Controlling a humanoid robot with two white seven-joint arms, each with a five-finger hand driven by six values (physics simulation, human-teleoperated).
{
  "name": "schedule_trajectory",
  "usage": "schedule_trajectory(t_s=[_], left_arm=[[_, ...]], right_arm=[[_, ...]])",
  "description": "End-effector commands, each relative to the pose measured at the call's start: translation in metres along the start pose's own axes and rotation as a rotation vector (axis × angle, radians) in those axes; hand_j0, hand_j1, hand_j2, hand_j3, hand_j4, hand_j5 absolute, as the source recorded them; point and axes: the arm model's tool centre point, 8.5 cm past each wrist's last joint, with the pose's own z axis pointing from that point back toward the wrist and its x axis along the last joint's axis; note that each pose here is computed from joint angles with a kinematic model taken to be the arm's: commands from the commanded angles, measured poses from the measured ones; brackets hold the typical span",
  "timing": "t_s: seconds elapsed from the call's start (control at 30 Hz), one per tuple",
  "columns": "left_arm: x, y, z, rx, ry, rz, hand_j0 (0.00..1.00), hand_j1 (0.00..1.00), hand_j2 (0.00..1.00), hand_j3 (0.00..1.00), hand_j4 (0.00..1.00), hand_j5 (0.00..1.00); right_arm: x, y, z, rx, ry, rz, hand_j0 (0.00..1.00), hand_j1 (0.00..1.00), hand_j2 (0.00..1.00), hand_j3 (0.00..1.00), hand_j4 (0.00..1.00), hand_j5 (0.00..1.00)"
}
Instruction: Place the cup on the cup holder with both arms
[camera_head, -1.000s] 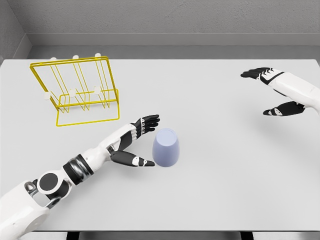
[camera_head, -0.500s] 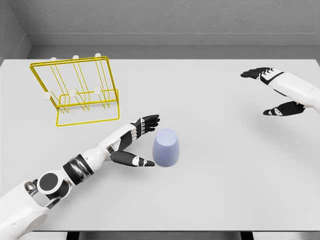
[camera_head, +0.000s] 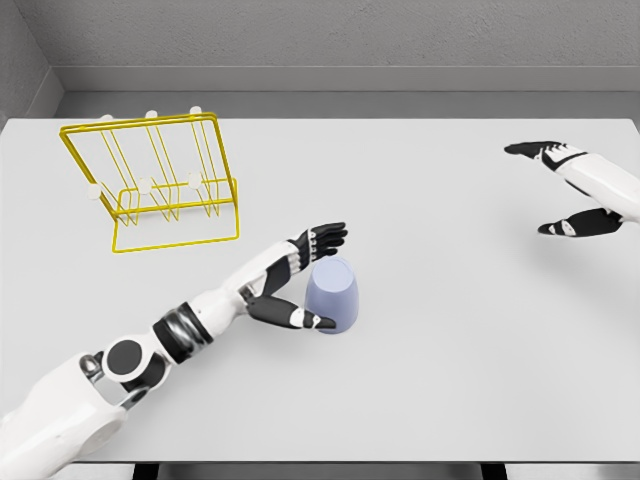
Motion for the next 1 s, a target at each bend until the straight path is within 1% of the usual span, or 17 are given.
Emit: schedule_trajectory(t_s=[0.0,0.3,0.37,0.5,0.53,0.8,0.97], left_arm=[[-0.001,-0.001,-0.001,0.001,-0.003,0.006,1.0,1.0,1.0,1.0,1.0,1.0],[-0.002,-0.005,-0.004,-0.004,-0.003,0.013,1.0,1.0,1.0,1.0,1.0,1.0],[-0.004,-0.005,-0.003,-0.004,0.019,0.016,1.0,1.0,1.0,1.0,1.0,1.0],[-0.005,-0.005,-0.003,-0.003,0.024,0.02,1.0,1.0,1.0,1.0,1.0,1.0],[-0.008,-0.003,-0.002,0.002,0.05,0.026,1.0,1.0,1.0,1.0,1.0,1.0],[-0.016,0.0,0.0,0.014,0.074,0.028,1.0,1.0,1.0,1.0,1.0,1.0],[-0.024,-0.002,-0.004,0.023,0.083,0.043,1.0,1.0,1.0,1.0,1.0,1.0]], right_arm=[[-0.001,-0.001,0.001,-0.01,0.003,-0.009,1.0,1.0,1.0,1.0,1.0,1.0],[0.0,-0.001,0.0,-0.01,-0.002,-0.008,1.0,1.0,1.0,1.0,1.0,1.0],[0.001,-0.001,0.0,-0.009,-0.003,-0.007,1.0,1.0,1.0,1.0,1.0,1.0],[0.002,-0.002,-0.001,-0.012,-0.007,-0.006,1.0,1.0,1.0,1.0,1.0,1.0],[0.001,-0.001,-0.001,-0.009,-0.004,-0.007,1.0,1.0,1.0,1.0,1.0,1.0],[0.002,-0.001,-0.001,-0.011,-0.008,-0.008,1.0,1.0,1.0,1.0,1.0,1.0],[0.002,-0.001,-0.001,-0.011,-0.008,-0.008,1.0,1.0,1.0,1.0,1.0,1.0]])
